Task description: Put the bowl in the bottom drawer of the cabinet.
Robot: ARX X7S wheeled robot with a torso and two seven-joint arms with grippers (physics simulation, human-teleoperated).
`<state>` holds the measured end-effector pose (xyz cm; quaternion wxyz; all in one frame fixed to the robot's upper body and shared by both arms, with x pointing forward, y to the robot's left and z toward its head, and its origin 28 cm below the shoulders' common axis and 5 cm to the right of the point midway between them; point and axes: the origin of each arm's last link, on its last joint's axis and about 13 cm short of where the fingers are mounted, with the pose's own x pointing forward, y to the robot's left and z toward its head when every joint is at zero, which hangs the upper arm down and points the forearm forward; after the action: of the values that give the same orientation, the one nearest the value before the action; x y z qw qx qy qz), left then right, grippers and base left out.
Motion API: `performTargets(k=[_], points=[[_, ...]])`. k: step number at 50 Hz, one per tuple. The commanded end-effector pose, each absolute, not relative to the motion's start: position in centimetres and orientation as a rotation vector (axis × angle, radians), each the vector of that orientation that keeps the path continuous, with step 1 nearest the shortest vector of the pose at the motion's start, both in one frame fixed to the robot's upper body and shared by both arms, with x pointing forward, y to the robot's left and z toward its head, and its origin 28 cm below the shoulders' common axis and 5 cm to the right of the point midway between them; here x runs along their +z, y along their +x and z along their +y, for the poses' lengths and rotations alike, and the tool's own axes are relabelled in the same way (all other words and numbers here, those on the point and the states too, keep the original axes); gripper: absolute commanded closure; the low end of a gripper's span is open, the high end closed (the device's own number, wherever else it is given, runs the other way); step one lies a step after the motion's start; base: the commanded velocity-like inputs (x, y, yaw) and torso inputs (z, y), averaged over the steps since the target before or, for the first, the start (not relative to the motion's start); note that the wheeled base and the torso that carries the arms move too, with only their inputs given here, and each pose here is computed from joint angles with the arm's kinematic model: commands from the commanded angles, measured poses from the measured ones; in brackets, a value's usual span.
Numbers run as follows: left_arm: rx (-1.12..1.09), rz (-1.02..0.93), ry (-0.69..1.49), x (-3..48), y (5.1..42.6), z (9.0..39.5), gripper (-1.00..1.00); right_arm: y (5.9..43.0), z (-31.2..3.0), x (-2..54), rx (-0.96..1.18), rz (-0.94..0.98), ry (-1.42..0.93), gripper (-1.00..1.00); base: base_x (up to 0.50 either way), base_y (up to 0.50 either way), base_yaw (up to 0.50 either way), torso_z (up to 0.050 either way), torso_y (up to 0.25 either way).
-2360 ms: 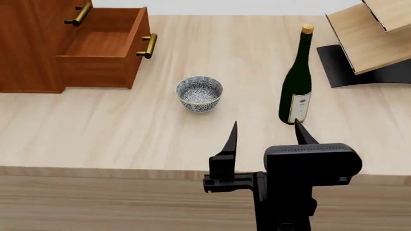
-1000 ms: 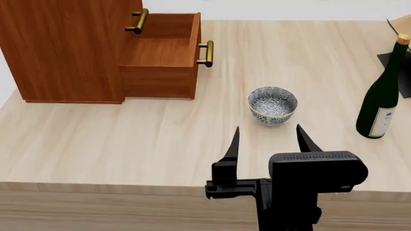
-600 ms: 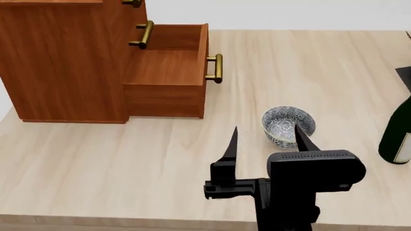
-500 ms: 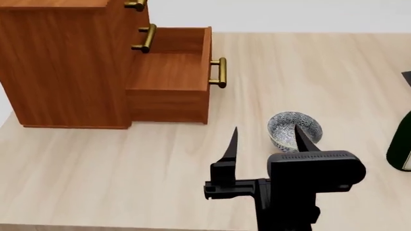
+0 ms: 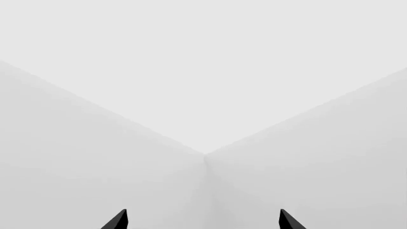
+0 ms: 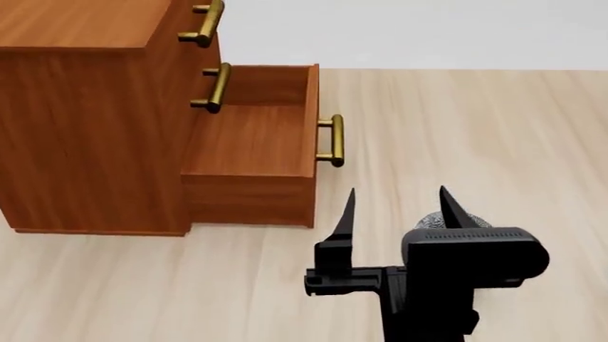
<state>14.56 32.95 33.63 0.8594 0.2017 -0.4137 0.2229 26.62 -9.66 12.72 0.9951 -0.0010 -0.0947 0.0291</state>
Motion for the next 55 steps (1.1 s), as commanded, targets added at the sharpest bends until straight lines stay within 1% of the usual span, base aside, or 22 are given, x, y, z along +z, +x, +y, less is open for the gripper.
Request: performTargets(k=[1,51,55], points=[[0.468,-0.872,0.420,33.69,14.51,32.91,-1.00,26.54,-9.72,12.74,0.058,-0.193,0.001,-1.00,0.31,0.03,0.00,0.000,0.000],[0.458,-0.877,0.415,33.82,14.61,32.73,-1.00,26.39,-9.72,12.66,0.067,-0.192,0.007,-1.00,0.31,0.03,0.00,0.000,0.001],[0.457,-0.877,0.416,33.83,14.56,32.74,-1.00,26.37,-9.73,12.62,0.069,-0.195,0.012,-1.00,0.01,0.00,0.00,0.000,0.003]])
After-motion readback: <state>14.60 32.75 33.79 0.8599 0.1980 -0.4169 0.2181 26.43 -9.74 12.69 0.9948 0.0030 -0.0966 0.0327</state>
